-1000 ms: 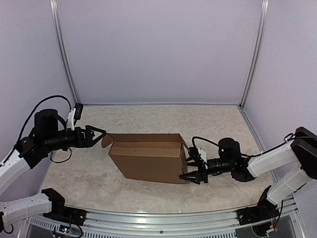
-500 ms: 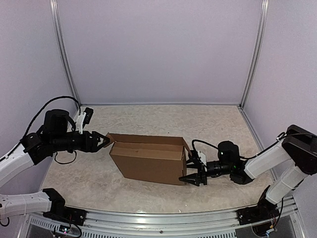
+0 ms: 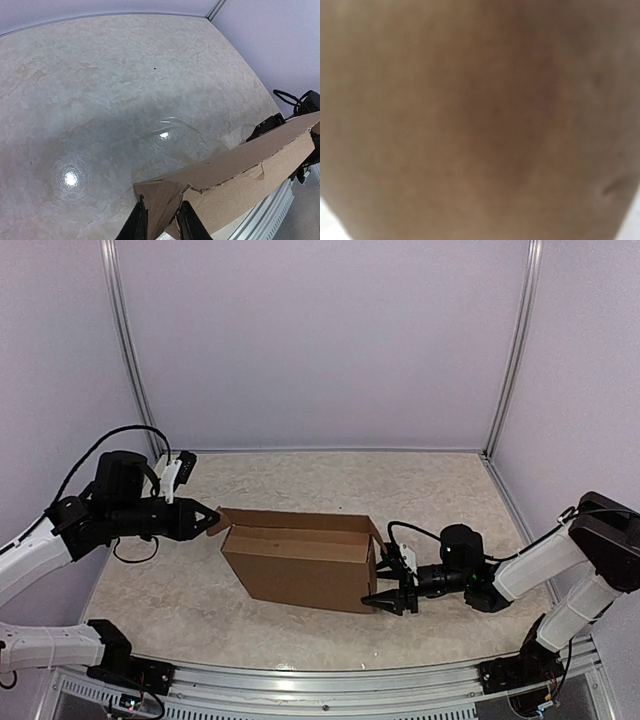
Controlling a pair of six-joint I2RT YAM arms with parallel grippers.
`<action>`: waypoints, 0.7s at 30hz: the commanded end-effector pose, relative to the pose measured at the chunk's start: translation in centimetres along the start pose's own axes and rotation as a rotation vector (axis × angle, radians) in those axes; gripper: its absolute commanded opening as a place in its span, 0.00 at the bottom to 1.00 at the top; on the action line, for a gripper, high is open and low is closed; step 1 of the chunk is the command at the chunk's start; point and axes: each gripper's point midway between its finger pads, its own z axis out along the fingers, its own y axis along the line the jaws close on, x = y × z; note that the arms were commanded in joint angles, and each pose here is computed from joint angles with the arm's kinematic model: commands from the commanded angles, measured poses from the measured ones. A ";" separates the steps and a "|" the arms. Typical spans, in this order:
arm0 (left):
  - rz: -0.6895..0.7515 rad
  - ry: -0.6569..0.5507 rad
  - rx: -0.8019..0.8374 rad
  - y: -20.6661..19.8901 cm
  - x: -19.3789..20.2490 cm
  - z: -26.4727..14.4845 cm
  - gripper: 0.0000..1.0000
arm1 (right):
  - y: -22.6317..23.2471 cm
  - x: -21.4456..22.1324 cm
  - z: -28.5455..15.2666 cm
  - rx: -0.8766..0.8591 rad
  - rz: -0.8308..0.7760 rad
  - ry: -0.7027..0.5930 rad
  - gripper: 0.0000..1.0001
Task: Fold the paper box
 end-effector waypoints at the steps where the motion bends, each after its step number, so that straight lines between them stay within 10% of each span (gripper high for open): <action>1: 0.022 0.006 0.009 -0.7 -0.6 0.0 0.19 | -0.2 0.5 -0.2 0.009 0.001 0.006 0.04; 21: -0.050 0.111 0.022 -2.0 0.3 1.9 0.00 | -0.5 1.0 0.0 0.022 0.000 0.032 0.03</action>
